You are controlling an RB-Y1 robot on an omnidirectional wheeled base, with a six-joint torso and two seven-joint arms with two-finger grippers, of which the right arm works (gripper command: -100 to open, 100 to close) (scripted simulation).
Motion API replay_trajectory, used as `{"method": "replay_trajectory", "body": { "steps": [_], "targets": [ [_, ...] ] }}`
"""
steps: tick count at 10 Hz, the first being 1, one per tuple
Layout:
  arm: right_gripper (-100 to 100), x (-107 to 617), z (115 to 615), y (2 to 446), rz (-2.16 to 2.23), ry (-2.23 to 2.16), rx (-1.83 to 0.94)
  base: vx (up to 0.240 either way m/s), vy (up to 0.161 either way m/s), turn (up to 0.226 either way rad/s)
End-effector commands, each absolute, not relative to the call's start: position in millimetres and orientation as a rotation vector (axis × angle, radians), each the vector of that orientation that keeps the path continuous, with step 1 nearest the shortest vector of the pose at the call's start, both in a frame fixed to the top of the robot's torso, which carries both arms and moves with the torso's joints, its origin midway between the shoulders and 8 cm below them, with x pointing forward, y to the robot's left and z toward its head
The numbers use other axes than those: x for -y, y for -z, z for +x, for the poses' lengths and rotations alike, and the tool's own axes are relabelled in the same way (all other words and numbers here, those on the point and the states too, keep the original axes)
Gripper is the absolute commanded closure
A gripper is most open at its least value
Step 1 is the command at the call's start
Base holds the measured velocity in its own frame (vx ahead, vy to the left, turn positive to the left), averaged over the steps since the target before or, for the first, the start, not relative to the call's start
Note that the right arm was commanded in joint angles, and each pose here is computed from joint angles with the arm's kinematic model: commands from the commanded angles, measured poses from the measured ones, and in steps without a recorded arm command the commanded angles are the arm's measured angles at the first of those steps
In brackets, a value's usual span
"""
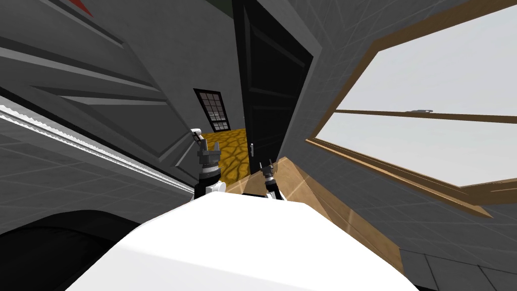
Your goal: Push the door open
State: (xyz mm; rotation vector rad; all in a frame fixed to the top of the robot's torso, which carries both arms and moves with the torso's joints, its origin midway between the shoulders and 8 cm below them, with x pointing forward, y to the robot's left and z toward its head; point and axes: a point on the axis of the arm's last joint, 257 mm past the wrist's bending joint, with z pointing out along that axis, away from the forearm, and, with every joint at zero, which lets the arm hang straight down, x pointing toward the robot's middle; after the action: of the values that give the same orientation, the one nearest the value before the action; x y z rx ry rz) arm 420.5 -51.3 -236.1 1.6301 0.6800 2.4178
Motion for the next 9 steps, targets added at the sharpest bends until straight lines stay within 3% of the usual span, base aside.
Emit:
{"method": "replay_trajectory", "body": {
  "steps": [1,9],
  "targets": [
    [-100,36,420,248,1.696,-2.455,-0.687,0.092,0.000,-0.019],
    [-100,-10,404,306,1.990,-2.526,-0.740,0.091,0.002,-0.012]
  ]
}}
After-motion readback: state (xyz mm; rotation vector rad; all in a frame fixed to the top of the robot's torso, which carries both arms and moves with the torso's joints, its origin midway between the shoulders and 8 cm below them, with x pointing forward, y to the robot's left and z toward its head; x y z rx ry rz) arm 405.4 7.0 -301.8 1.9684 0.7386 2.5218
